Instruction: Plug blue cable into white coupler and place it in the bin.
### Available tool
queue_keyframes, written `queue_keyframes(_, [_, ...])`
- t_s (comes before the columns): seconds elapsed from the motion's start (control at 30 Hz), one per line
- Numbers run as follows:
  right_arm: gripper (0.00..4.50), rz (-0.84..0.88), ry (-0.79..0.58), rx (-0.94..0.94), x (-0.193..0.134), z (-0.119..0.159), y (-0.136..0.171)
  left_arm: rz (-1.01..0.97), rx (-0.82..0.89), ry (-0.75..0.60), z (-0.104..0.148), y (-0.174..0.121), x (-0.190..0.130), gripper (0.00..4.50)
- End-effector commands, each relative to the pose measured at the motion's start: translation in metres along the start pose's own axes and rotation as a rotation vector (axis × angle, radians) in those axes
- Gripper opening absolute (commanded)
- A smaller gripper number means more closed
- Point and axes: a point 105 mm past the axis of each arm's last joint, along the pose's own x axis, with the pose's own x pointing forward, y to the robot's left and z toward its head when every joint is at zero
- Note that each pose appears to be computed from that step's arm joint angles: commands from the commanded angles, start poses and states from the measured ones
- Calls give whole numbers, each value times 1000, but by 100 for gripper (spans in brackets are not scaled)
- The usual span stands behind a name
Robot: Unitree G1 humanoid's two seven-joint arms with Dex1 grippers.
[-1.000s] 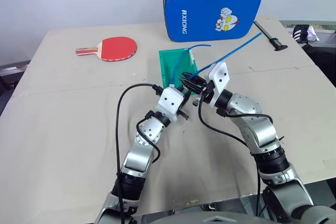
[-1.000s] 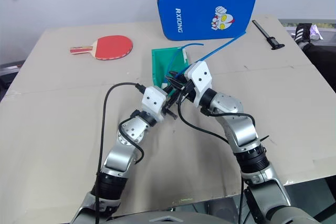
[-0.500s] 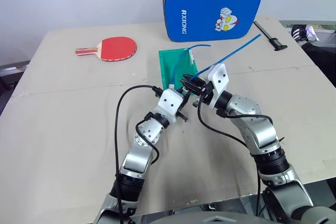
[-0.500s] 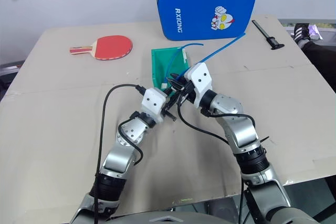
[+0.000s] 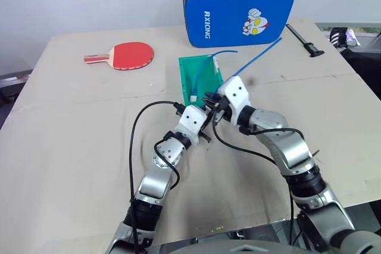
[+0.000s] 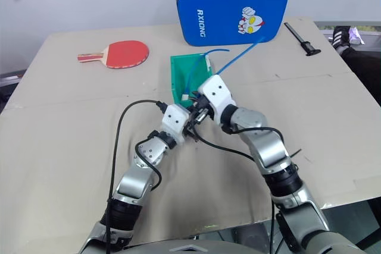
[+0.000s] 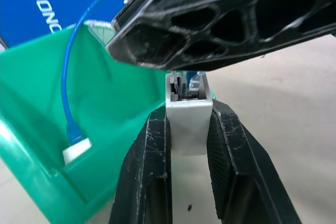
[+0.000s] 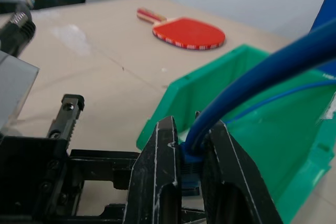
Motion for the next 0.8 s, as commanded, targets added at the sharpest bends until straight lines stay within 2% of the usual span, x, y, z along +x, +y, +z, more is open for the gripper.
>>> queue_keyframes(0.03, [0, -60, 173, 28, 10, -26, -3, -5, 26, -138, 36, -1, 5, 32])
queue_keyframes(0.2, [0, -21, 249, 48, 17, -39, 10, 0, 13, -144, 38, -1, 6, 32])
queue_keyframes(0.33, [0, -9, 328, 126, 12, -71, 14, 26, -22, -173, 46, 3, 7, 32])
queue_keyframes(0.53, [0, 19, 378, 187, 7, -94, 23, 37, -51, -219, 59, 5, 8, 32])
queue_keyframes(0.63, [0, 1, 330, 165, 10, -84, 19, 38, -43, -244, 68, 7, 8, 32])
queue_keyframes(0.8, [0, -46, 212, 90, 14, -53, 3, 39, -19, -250, 71, 9, 7, 32])
